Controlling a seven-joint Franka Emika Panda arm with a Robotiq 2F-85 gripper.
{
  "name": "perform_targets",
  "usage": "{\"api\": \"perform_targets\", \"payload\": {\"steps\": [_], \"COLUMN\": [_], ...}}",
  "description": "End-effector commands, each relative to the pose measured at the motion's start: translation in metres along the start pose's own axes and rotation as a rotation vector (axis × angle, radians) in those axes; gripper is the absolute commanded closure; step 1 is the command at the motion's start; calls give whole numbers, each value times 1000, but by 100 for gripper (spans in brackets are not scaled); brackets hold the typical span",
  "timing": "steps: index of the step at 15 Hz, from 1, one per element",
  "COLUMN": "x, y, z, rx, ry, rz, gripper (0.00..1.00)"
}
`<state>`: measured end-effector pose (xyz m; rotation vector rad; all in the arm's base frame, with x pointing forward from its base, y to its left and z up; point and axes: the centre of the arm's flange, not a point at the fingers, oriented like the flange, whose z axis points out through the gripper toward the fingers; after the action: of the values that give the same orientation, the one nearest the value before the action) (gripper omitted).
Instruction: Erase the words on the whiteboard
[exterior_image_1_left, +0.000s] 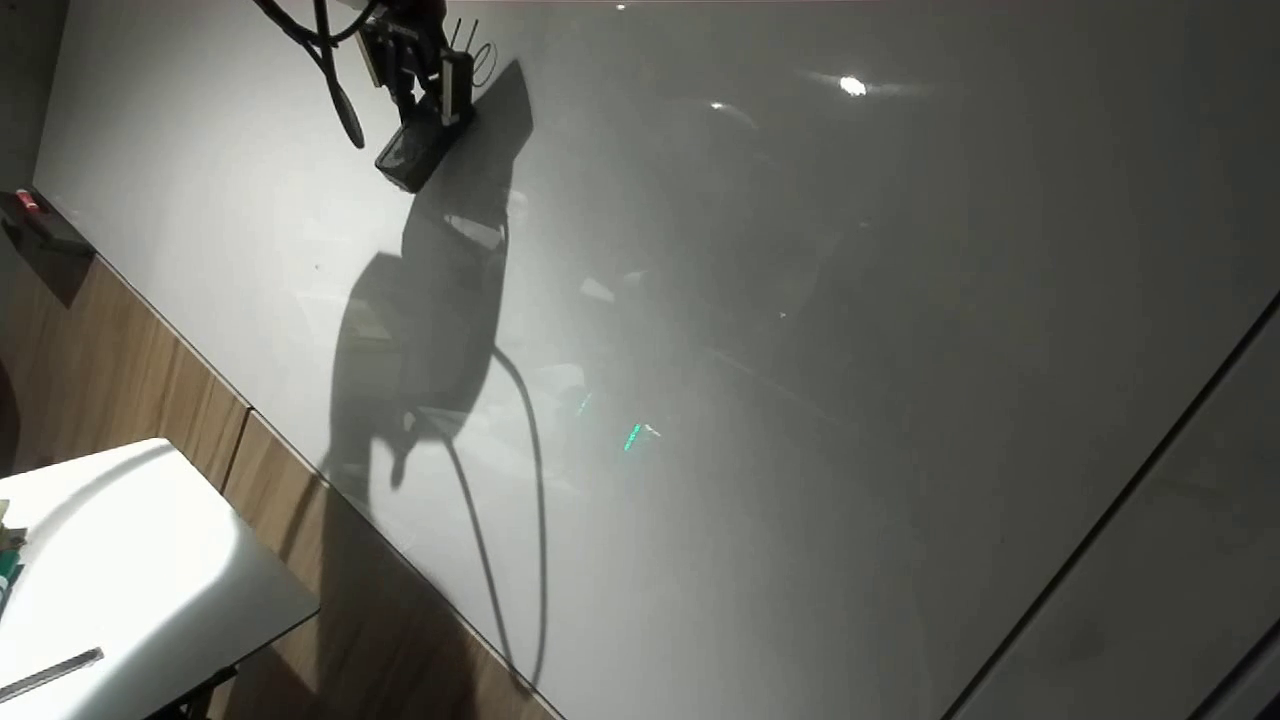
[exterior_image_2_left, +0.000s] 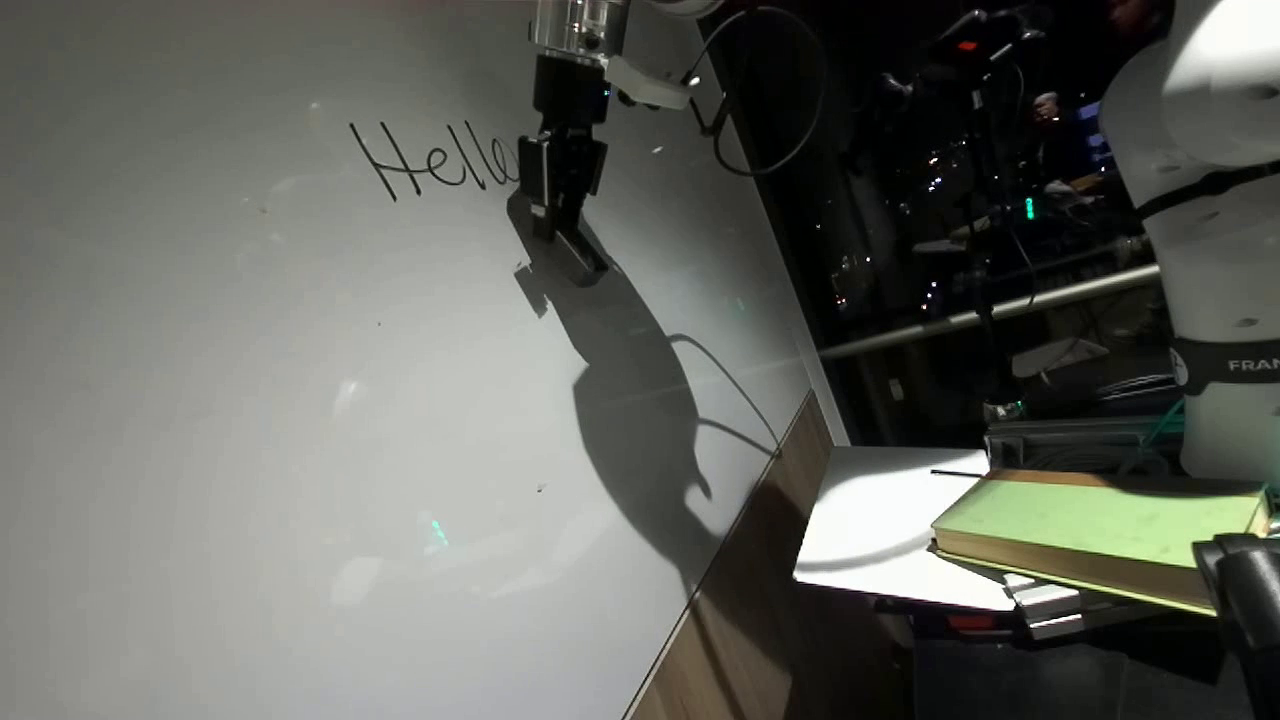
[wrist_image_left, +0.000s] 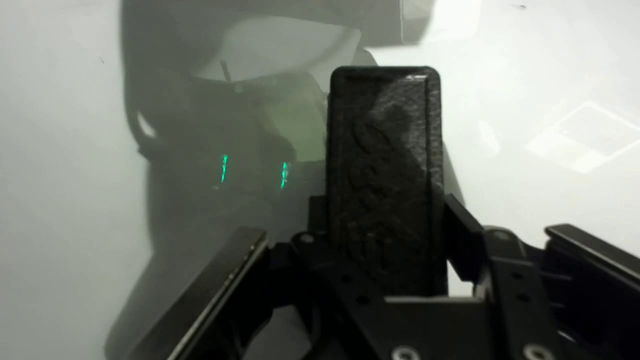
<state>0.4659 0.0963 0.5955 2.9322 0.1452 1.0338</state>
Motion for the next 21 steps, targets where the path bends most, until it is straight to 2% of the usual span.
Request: {"api": "perform_targets", "payload": {"steps": [1, 10, 13, 16, 21], "x": [44, 110, 121, 115, 87], "y": [-3, 44, 50, 25, -62], "z": [-3, -63, -84, -88, -87], "rx": [-16, -63, -62, -37, 39], "ry": [23, 40, 43, 34, 53], "rz": [6, 47, 66, 67, 29], "gripper": [69, 69, 69, 69, 69]}}
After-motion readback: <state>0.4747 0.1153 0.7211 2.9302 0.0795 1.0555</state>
